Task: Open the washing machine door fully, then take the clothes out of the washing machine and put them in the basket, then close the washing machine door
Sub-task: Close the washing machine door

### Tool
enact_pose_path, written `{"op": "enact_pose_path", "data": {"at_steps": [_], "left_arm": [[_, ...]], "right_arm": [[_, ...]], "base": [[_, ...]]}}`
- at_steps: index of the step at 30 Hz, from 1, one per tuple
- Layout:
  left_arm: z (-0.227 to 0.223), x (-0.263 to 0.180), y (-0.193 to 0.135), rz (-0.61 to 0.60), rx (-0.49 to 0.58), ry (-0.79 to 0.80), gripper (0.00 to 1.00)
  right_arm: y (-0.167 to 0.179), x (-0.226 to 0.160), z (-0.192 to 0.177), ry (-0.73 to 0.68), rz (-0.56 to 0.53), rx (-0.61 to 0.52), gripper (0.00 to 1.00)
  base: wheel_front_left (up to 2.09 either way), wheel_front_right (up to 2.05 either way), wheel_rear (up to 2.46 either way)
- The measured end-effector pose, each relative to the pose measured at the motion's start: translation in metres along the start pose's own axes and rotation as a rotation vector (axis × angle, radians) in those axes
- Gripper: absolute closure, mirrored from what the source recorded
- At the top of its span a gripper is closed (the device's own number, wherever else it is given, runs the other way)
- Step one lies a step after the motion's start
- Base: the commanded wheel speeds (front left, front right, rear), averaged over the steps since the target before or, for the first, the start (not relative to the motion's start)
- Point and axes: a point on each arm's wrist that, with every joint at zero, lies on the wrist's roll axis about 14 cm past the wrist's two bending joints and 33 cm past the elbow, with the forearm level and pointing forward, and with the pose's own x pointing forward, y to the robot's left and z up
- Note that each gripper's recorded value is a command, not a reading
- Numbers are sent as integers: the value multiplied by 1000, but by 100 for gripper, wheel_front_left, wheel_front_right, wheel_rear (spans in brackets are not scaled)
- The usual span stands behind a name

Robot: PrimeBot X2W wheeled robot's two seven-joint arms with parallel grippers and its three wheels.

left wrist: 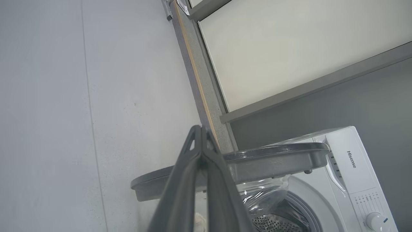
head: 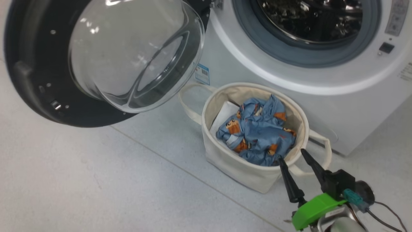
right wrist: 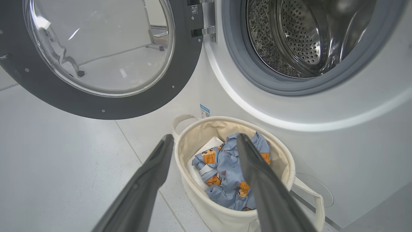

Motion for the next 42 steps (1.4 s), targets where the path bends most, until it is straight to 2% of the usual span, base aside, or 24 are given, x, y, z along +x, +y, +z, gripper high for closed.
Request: {"op": "enact_pose_path", "data": {"at_steps": [7,18,26,34,42], "left_arm": [[-18,33,-16,6,-49,71,100],[-59,80,-34,-8,-17,131,100],[-75,112,-42,-14,-2,63,100],[-92,124,-49,-26,18,88,100],[-114,119,-51,-36,85,227,100]], "right_arm": [[-19,-1,-14,34,-13,-8,0],[-49,0,-19,43,-47,-27,0],[-65,-8,-21,51,-87,-28,0],[-77,-13,-20,51,-116,-33,0],[-77,-14,-18,57,-112,-52,0]], "base": [[0,0,0],[0,0,0],[0,0,0],[0,0,0],[0,0,0]]}}
